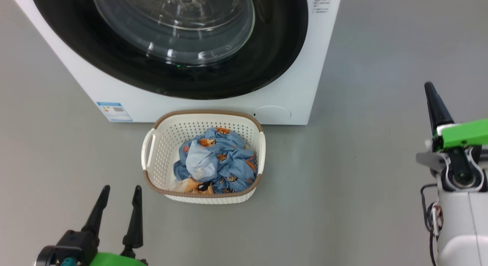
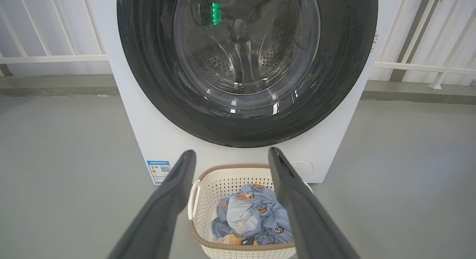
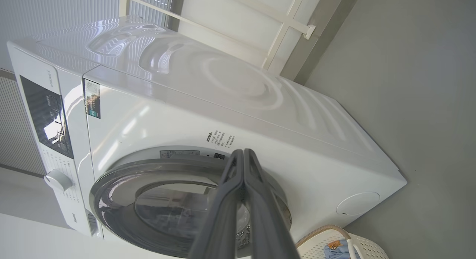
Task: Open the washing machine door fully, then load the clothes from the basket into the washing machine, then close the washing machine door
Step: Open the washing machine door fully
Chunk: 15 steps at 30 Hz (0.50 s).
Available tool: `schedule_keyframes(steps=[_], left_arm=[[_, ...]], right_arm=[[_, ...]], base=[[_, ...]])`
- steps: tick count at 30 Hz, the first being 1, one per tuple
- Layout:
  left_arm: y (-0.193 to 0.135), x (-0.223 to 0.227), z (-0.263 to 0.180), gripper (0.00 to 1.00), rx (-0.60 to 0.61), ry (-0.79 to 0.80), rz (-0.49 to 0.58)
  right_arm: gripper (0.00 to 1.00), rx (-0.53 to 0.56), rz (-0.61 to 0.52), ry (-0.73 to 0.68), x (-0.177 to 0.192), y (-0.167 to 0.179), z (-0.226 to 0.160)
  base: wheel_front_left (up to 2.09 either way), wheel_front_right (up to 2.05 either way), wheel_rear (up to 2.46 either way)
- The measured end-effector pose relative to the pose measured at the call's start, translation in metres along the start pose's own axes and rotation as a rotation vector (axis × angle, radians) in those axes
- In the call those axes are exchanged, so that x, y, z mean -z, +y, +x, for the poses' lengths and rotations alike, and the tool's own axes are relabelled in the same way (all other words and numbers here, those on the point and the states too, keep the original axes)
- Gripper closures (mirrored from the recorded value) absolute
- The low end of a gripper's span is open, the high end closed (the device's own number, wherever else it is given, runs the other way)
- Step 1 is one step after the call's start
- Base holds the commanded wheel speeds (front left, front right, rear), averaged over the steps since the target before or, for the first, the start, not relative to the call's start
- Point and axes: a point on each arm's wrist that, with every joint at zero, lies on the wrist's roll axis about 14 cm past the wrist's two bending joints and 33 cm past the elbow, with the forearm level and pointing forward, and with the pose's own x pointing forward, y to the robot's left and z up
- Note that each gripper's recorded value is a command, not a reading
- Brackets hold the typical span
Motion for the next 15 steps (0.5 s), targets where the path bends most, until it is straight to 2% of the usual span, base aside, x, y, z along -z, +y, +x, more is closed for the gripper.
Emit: schedule_keyframes(steps=[9,15], left_arm=[[0.003,0.003,0.009,0.0,-0.009,0.008,-0.002],[0.005,0.005,0.01,0.0,-0.02,0.015,-0.01]], right_arm=[[1.0,-0.04,0.035,0.213,0.031,0.018,0.037],[1.0,-0.092,0.071,0.298,0.046,0.038,0.055]], base=[[0.0,0.0,0.0],[0.0,0.0,0.0]])
